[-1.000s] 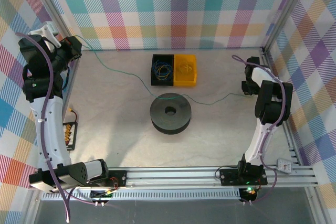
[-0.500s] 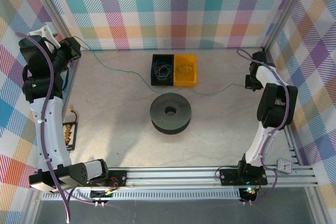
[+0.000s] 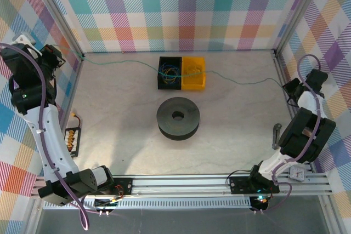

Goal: Wrap the cables

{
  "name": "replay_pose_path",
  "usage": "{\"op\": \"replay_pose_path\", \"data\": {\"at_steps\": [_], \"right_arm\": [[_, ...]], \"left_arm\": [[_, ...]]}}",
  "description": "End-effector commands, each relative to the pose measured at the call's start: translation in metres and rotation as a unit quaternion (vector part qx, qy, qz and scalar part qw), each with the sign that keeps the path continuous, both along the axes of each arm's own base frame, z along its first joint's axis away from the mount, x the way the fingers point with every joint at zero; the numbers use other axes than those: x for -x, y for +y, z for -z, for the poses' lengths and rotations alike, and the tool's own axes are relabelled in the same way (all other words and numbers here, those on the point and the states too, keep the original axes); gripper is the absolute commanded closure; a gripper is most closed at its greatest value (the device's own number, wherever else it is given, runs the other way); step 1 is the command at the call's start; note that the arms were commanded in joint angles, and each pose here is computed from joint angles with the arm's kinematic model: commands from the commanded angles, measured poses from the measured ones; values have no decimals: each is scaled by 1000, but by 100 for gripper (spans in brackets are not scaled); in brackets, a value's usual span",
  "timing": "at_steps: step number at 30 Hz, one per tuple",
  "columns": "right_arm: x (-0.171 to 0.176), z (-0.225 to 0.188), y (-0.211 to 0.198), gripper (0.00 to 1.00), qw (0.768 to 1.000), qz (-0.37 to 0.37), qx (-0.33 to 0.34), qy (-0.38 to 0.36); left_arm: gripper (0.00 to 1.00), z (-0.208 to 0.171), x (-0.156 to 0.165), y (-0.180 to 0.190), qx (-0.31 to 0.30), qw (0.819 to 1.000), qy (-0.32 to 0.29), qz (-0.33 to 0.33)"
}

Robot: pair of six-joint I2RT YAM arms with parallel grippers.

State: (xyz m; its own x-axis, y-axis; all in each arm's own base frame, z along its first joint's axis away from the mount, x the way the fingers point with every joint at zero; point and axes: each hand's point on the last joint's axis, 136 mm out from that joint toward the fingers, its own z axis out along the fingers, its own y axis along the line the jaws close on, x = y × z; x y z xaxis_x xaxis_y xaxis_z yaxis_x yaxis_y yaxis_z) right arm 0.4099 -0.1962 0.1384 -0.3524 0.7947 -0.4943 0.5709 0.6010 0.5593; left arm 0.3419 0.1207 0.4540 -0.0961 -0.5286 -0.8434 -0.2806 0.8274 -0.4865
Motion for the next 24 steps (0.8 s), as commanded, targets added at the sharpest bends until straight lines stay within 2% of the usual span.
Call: {"op": "replay_pose_path", "data": {"at_steps": [1,8,13,20,24], "right_arm": [[-14,-30,0,100,988,17,-98,-114],[-12,-21,-13,100,952,57,-227,-196],[-9,-7,-29,100,927,89,-285,-227],[-10,-2,-36,100,909,98,-314,-256],[-9,-7,-33,100,918,83,-297,-251]], "left_arm": [[100,-4,8,18,14,999,-17,-29],[100,-1,16,44,36,997,-24,-60],[100,1,20,54,40,996,-24,-73],[100,-2,32,70,47,993,-32,-100],[100,-6,33,75,59,992,-43,-102]]}}
